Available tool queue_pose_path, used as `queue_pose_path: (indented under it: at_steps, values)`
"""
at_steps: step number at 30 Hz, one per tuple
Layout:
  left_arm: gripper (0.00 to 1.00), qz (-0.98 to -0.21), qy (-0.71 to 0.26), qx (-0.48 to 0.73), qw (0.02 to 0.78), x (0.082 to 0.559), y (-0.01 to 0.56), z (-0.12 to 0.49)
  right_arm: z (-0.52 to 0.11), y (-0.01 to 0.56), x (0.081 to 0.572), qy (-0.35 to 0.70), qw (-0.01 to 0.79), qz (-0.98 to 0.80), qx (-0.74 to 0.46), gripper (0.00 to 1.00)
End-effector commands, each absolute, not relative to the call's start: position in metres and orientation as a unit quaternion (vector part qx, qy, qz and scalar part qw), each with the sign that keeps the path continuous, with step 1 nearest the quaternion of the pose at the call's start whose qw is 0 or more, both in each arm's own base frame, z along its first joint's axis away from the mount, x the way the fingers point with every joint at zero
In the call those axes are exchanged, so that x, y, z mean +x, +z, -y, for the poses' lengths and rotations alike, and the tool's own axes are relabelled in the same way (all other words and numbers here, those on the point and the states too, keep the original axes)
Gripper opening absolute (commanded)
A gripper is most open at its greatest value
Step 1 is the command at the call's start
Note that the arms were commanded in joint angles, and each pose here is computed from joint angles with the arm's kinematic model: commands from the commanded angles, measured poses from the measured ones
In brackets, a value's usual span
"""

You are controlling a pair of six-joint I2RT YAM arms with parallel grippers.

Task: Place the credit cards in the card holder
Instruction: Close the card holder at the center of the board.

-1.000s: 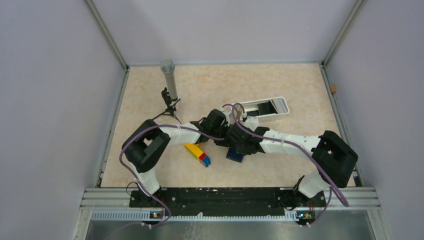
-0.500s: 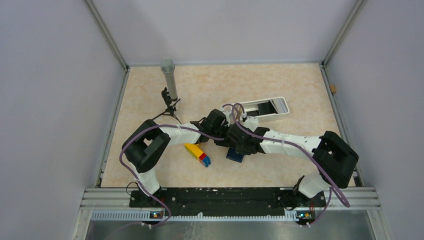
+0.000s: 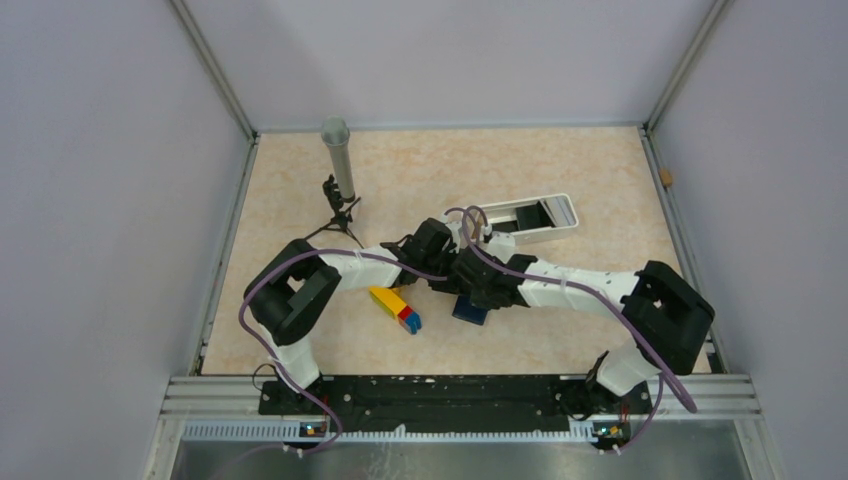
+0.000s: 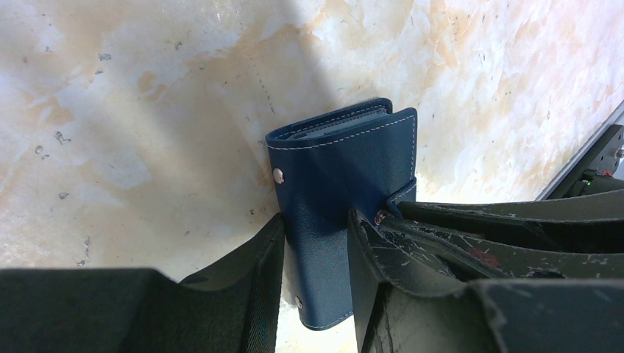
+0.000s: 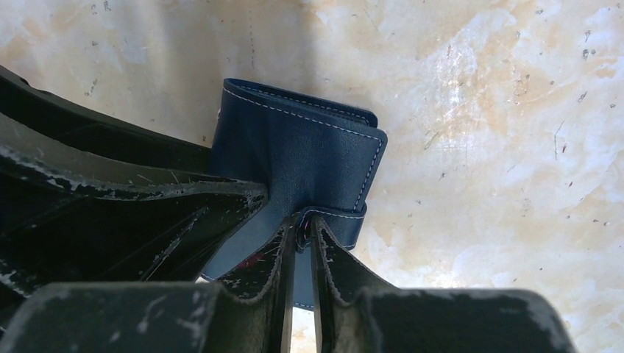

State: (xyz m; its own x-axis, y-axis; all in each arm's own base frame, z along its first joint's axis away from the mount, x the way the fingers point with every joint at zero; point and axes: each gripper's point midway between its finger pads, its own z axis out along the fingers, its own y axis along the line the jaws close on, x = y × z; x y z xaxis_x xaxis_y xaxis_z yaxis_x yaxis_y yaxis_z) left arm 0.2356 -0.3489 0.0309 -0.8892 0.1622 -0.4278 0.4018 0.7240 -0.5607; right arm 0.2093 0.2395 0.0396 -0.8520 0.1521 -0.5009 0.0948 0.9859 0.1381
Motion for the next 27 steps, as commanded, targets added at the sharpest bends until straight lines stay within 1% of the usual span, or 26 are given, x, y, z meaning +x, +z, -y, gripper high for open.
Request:
queue_pose_path:
  at_steps: [1, 9, 27]
  values:
    - [0.38, -0.931, -0.29, 0.165, 0.147, 0.222, 0.0, 0.334, -0.252, 0.037, 0.213, 0.064, 0.272, -0.958, 0.062, 0.12]
    - [0.38, -0.931, -0.29, 0.165, 0.146, 0.222, -0.001, 0.334, -0.25, 0.033, 0.216, 0.045, 0.273, -0.959, 0.068, 0.13]
    - [0.38, -0.931, -0.293, 0.165, 0.144, 0.221, -0.001, 0.335, -0.269, 0.045, 0.222, 0.059, 0.278, -0.957, 0.053, 0.18]
